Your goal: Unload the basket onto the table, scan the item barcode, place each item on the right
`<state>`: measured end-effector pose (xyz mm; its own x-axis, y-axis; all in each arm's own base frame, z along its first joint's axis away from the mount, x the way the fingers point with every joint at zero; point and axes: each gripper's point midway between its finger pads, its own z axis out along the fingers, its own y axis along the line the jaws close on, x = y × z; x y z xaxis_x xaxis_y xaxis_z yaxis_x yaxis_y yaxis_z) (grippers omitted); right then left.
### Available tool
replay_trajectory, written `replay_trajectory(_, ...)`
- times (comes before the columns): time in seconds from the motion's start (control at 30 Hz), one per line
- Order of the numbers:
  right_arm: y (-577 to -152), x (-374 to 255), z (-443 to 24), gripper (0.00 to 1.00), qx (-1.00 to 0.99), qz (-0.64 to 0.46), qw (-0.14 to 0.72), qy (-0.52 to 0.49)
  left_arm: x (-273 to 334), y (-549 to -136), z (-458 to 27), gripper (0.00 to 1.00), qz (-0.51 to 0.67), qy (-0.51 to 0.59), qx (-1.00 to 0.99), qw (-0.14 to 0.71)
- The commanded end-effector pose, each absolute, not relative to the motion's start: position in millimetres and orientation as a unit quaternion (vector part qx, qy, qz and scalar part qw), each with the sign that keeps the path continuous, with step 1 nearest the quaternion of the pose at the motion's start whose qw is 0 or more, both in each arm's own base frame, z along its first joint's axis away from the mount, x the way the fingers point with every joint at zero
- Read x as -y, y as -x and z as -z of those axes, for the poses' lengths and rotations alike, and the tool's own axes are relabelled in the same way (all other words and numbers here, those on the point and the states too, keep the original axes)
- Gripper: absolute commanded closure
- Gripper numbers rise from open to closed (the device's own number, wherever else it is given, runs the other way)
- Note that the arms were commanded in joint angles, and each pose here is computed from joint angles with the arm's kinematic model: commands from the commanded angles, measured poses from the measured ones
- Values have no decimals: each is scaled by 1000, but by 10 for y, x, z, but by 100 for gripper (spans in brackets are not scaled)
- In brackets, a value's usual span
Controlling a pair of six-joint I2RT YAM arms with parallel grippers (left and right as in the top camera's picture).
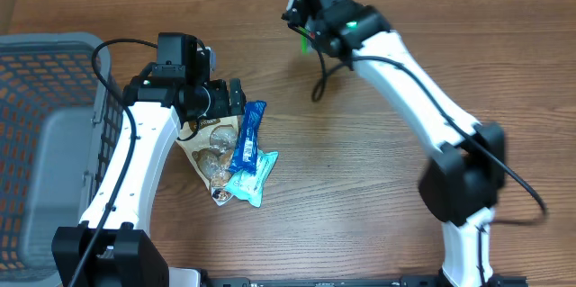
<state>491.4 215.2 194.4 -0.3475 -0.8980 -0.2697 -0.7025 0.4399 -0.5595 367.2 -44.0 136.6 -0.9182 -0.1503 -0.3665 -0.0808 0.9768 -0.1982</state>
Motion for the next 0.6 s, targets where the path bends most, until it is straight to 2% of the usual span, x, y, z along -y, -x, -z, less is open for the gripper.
replay_trajectory(0.0, -4483, -2256, -2388, 96, -853, 12, 301, 426, 453, -3681, -1358, 0, 87, 56, -976, 193)
replay_trajectory(0.17, -4051, -1770, -2193, 96, -939, -24, 184, 290, 453, -3681, -1358, 0, 87, 56, -976, 193)
replay_trajectory(0.33, -4060, -1135, -1849, 96, -974, -69, 119, 179, 453, -3681, -1358, 0, 87, 56, -976, 193)
replay_trajectory(0.47, -4215, -257, -1467, 96, -992, -67, 108, -17, 453, -3681, -1358, 0, 87, 56, -976, 193)
replay_trajectory(0.57, -4146, 385, -1166, 96, -977, -80, 92, -174, 454, -3681, -1358, 1, 87, 56, -976, 193)
